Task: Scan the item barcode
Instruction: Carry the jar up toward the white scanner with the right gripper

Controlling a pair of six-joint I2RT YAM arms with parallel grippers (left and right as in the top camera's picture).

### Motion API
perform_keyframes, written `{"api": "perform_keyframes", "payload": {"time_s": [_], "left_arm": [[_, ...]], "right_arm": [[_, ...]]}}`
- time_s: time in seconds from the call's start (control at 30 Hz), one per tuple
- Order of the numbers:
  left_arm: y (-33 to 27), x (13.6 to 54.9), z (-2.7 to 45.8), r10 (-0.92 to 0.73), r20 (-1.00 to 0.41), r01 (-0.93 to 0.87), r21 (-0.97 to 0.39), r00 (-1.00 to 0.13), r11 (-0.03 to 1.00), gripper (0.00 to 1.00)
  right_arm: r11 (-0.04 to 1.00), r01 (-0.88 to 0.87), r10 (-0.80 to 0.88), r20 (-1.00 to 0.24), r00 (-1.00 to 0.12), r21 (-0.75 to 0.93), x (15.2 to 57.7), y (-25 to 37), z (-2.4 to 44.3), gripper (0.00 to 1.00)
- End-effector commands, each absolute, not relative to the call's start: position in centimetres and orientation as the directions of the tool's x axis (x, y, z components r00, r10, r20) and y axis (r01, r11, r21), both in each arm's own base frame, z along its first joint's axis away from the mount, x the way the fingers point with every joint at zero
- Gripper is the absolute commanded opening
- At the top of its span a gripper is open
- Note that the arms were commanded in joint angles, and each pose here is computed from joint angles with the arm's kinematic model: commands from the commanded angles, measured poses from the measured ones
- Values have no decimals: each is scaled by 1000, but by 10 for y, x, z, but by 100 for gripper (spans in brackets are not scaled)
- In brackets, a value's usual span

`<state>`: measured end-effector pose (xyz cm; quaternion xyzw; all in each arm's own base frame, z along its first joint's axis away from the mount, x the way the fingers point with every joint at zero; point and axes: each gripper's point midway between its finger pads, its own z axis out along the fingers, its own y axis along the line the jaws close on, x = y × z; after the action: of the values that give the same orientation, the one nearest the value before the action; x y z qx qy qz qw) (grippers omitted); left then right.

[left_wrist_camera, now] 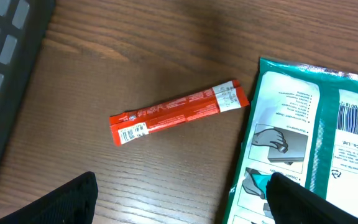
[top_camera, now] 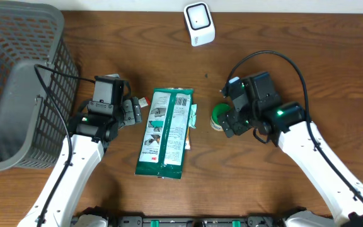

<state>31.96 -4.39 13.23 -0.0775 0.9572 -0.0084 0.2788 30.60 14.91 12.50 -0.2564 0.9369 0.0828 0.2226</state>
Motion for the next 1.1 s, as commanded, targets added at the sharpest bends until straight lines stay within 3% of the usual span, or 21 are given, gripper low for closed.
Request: {"api": "perform_keyframes", "payload": {"time_s": [0.0,0.3,0.67,0.97,1.07], "left_arm": [[-43,324,138,-164,-544,-153,-65,-823,986,88],[-43,324,138,-164,-545,-153,-65,-823,986,88],[-43,324,138,-164,-544,-153,-65,-823,986,88],[-43,324,138,-164,-544,-153,-65,-823,986,88],[-43,324,138,-164,-544,-153,-65,-823,986,88]], "right_arm": [[853,-519,-451,-421,-787,55,311,150,110,85],[844,-528,-474,-330,-816,95,314,160,66,82],[841,-536,-469,-390,-793,79,331,166,67,87],[842,-532,-476,-340,-811,91,328,166,48,86],[843,-529,-479,-314,-819,94,326,165,38,82]]}}
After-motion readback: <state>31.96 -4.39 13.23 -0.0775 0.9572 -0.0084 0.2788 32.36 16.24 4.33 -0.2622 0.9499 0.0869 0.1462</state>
